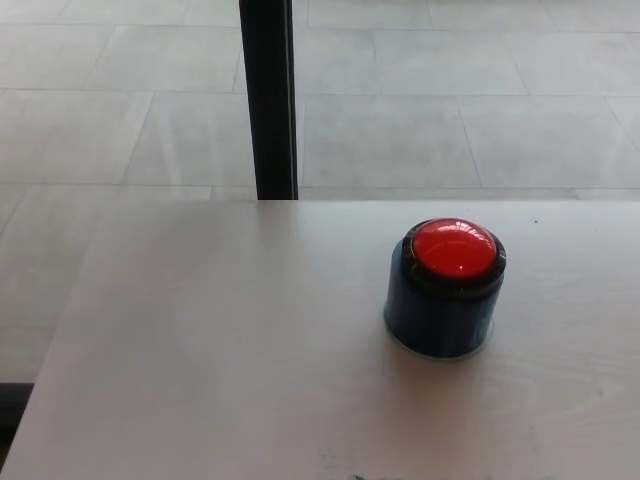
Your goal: The robot uses its right hand to press the red button kept in the middle of the desk
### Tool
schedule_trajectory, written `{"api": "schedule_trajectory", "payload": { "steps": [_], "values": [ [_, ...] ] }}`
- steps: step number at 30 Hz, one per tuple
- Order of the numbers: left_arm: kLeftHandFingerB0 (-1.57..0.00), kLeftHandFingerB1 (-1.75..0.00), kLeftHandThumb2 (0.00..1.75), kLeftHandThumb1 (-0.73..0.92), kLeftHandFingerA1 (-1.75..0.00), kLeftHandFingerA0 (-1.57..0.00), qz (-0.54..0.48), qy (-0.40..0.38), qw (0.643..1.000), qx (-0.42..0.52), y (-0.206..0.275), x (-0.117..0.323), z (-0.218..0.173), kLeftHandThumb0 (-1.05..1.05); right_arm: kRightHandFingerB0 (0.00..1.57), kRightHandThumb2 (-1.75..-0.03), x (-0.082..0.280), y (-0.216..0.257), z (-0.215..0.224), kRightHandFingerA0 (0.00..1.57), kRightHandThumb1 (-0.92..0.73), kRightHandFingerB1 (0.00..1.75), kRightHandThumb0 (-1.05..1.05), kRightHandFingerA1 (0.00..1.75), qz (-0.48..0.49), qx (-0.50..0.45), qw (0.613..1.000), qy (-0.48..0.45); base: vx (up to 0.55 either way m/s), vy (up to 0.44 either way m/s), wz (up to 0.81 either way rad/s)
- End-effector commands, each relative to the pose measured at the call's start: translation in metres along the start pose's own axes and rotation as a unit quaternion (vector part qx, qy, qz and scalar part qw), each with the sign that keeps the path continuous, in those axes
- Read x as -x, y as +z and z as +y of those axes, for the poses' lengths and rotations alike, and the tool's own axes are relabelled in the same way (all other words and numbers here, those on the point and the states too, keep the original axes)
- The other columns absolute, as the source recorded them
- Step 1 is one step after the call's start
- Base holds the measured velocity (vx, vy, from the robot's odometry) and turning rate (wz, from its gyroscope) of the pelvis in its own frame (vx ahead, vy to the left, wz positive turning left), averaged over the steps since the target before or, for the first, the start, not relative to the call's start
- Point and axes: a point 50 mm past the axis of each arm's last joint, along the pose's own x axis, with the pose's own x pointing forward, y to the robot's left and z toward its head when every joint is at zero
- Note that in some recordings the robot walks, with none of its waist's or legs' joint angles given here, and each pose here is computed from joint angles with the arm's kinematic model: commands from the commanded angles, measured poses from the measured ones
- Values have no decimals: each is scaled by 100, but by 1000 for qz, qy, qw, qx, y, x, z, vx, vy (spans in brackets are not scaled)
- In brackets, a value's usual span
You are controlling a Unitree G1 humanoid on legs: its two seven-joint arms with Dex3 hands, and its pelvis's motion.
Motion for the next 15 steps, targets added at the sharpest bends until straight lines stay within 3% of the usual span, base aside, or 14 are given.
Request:
{"api": "schedule_trajectory", "payload": {
  "steps": [1, 2, 4, 5, 6, 7, 9, 10, 11, 12, 14, 15],
  "values": [
    [-33, -99, 107, 92, -123, -53, 37, 107, 985, 131, 11, -3, 52, -54, 0, -119, -4, 47, -58, 63, -60, 54, -90, 117, -78, -327, 931, -140, 0, 0, 0],
    [-35, -101, 108, 92, -123, -53, 33, 105, 986, 129, 11, -3, 52, -53, 6, -118, -6, 56, -60, 65, -63, 59, -97, 114, -86, -326, 930, -146, 0, 0, 0],
    [-36, -99, 107, 92, -122, -54, 33, 106, 985, 129, 11, -3, 52, -53, 4, -115, -7, 69, -62, 73, -58, 69, -88, 109, -98, -325, 927, -162, 0, 0, 0],
    [-36, -102, 107, 92, -122, -52, 32, 103, 985, 136, 11, -4, 52, -55, 0, -68, -8, 98, -65, 70, -81, 90, -96, 109, -126, -324, 923, -166, 0, 0, 0],
    [-33, -97, 106, 92, -120, -49, 34, 103, 984, 143, 11, -4, 52, -54, 0, -68, -4, 122, -66, 67, -84, 93, -86, 112, -164, -324, 919, -151, 0, 0, 0],
    [-25, -90, 106, 92, -118, -46, 35, 102, 983, 146, 11, -4, 52, -53, 16, -77, 0, 143, -68, 62, -80, 88, -75, 99, -198, -320, 915, -143, 0, 0, 0],
    [-25, -90, 106, 92, -118, -46, 36, 102, 983, 146, 10, -4, 52, -53, 16, -77, 1, 148, -69, 62, -80, 88, -75, 99, -203, -319, 915, -143, 0, 0, 0],
    [-30, -91, 107, 92, -119, -50, 37, 101, 984, 142, 10, -4, 52, -53, 39, -115, 8, 181, -71, 70, -53, 77, -56, 85, -254, -326, 899, -143, 0, 0, 0],
    [-30, -91, 108, 92, -118, -49, 37, 102, 984, 141, 8, -3, 53, -52, 48, -119, 9, 191, -71, 77, -45, 76, -44, 84, -265, -334, 893, -144, 0, 0, 0],
    [-34, -98, 113, 92, -121, -53, 32, 100, 985, 134, 8, -3, 54, -53, 74, -150, 12, 207, -72, 104, -16, 70, -36, 77, -289, -333, 886, -141, 0, 0, 0],
    [-32, -96, 108, 92, -121, -52, 31, 104, 985, 132, 7, -3, 54, -55, 122, -143, 24, 246, -74, 128, -14, 63, -52, 79, -341, -308, 878, -133, 0, 0, 0],
    [-32, -94, 106, 92, -120, -52, 36, 106, 984, 140, 7, -3, 54, -54, 137, -126, 32, 267, -71, 140, -17, 72, -70, 98, -364, -310, 870, -122, 0, 0, 0]
  ]
}}
